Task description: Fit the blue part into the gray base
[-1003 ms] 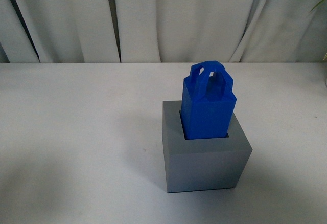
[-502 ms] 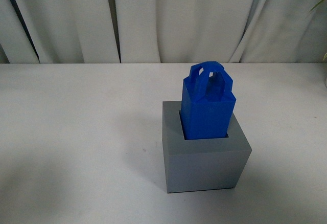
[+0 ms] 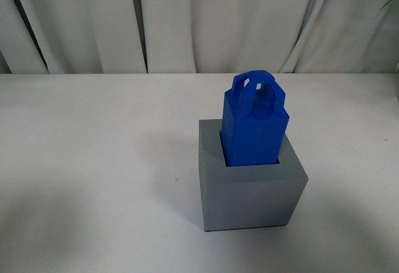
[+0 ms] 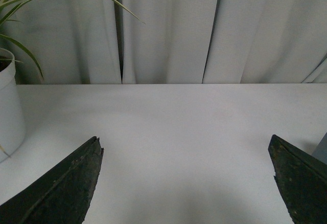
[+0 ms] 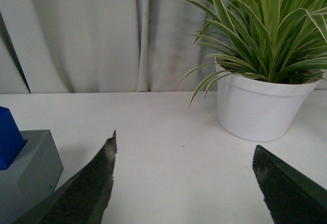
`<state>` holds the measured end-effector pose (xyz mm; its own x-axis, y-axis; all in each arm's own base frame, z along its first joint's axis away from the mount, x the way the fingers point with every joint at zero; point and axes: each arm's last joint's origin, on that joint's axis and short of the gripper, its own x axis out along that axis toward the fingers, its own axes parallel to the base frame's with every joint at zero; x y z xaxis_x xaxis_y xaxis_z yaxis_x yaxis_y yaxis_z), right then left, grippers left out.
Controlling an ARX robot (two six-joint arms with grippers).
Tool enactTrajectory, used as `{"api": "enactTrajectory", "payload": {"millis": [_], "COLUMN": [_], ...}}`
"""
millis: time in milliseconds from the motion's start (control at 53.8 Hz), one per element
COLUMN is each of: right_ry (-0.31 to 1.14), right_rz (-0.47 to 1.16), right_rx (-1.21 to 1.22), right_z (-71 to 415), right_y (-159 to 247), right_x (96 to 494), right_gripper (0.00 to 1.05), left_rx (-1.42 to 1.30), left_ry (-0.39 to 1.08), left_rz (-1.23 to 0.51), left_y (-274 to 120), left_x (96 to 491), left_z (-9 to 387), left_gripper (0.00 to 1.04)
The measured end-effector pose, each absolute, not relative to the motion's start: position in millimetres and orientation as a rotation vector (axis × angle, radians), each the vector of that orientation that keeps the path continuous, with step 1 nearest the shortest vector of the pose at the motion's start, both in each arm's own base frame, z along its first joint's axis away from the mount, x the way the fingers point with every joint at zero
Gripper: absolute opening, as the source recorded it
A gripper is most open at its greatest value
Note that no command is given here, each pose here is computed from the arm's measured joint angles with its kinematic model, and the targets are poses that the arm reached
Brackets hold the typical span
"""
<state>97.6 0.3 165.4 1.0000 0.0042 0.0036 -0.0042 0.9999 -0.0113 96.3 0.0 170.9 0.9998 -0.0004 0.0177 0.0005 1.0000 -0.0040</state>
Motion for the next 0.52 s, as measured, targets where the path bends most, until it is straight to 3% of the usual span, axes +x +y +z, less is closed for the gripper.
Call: {"api": "enactTrajectory", "payload": {"millis": [111,520], "right_ry": [-0.004,-0.004], "right_rz": [0.004,0.004], "right_rx": [-0.01,-0.01], "right_z": [165.4,165.4], "right_y": [0.3,0.3], "right_x": [97.6,97.6], "right_gripper": [0.99,0.97], "left_rx": [-0.004,-0.004], "left_ry": [-0.018,-0.018], "left_rz": [0.0,0.0], "left_y": [0.0,0.0], "left_x": [96.3,96.3], "left_z": [170.9,170.9], "left_gripper": [0.99,0.99]}}
